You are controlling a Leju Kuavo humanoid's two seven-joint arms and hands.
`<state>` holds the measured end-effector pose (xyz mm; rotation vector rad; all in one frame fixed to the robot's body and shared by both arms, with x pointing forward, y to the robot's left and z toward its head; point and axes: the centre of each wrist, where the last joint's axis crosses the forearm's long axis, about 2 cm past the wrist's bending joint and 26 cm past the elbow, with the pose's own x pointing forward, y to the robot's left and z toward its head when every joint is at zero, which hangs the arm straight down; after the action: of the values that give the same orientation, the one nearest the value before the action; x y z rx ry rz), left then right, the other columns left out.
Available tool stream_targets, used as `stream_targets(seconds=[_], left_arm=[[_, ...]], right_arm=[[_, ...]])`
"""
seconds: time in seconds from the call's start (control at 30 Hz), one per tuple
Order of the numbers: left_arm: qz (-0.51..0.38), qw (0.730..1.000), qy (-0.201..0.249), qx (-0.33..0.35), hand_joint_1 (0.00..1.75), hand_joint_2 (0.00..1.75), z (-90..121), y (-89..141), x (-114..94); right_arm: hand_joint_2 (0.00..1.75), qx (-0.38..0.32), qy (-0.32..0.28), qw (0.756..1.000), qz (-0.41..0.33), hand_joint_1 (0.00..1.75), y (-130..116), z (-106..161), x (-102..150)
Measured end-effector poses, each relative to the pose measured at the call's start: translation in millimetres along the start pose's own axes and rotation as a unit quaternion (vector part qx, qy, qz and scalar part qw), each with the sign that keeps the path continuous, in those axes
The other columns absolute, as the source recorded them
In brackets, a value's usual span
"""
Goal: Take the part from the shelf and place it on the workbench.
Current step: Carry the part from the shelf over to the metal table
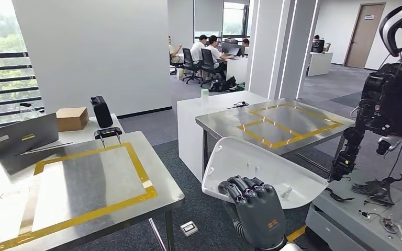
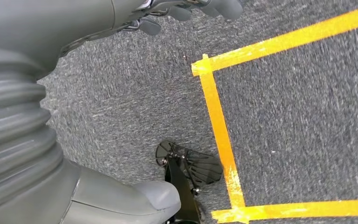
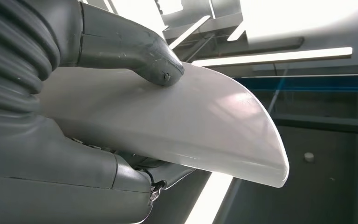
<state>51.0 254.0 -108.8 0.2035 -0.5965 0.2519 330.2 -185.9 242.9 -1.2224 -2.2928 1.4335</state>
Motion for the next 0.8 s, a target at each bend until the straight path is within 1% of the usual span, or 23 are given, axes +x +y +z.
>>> stream_targets(seconds=[0.2,0.8], left_arm=[[0.0,1.0,0.001,-0.001,0.0,1.75,1.1,0.4,-2.1],[0.0,1.0,-0.003,-0.002,0.0,1.75,-0.3,0.2,0.5]], right_arm=[[1.75,-0.002,0.0,1.0,0.001,1.75,-0.6,-1.2,0.0],[1.75,-0.004,-0.002,1.0,0.002,1.75,-1.4,-3.3,0.0]])
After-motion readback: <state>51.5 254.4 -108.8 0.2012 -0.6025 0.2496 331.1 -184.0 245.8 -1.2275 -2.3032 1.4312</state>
